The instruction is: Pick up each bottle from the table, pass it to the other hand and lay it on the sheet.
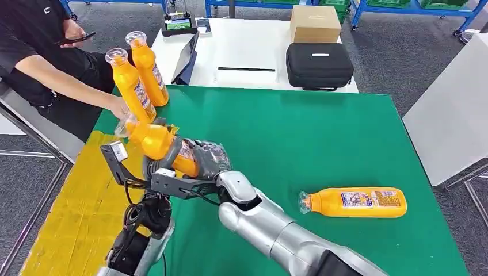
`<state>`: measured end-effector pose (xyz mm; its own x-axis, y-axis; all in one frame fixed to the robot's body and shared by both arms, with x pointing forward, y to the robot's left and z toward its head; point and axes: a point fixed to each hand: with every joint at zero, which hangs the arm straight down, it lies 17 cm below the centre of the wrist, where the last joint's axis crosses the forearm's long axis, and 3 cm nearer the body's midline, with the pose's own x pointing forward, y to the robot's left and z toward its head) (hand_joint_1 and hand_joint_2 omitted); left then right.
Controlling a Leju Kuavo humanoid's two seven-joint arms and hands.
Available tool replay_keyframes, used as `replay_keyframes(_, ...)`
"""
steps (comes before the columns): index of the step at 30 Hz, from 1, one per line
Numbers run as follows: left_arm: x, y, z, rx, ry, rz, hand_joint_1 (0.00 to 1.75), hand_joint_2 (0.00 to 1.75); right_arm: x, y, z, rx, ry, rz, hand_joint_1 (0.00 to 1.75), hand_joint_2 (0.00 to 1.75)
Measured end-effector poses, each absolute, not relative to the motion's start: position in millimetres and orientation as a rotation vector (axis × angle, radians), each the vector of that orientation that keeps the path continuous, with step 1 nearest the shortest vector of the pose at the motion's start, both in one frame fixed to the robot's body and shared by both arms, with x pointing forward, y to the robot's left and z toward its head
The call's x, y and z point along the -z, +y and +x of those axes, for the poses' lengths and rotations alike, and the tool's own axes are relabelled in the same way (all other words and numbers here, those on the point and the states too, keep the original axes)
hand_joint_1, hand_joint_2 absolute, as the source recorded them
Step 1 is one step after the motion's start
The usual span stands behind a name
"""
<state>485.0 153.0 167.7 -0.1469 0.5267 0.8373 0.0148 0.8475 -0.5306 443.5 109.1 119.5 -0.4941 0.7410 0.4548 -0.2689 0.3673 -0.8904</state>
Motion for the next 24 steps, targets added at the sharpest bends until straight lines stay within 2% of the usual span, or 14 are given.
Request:
replay_keyframes(18,-165,157,484,-0.492,-1.675,-0.408,1.75,1.75,-110,105,444,-1.328,-1.653,-0.423,1.75,1.75)
replay_keyframes(19,-166,158,483,-0.493,-1.681,-0.403,1.75,1.75,-110,105,444,-1.334,-1.654,-0.428,0.02,1.75)
replay_keyframes(20,-166,159,483,-0.491,-1.693,-0.387,1.75,1.75,-109,105,444,-1.34,-1.655,-0.435,0.0,1.75)
replay_keyframes(21,-168,161,482,-0.481,-1.709,-0.365,1.75,1.75,-109,104,444,-1.347,-1.657,-0.442,0.0,0.0)
replay_keyframes(24,-176,172,483,-0.41,-1.789,-0.213,1.75,1.75,-107,105,442,-1.381,-1.683,-0.465,0.0,0.0)
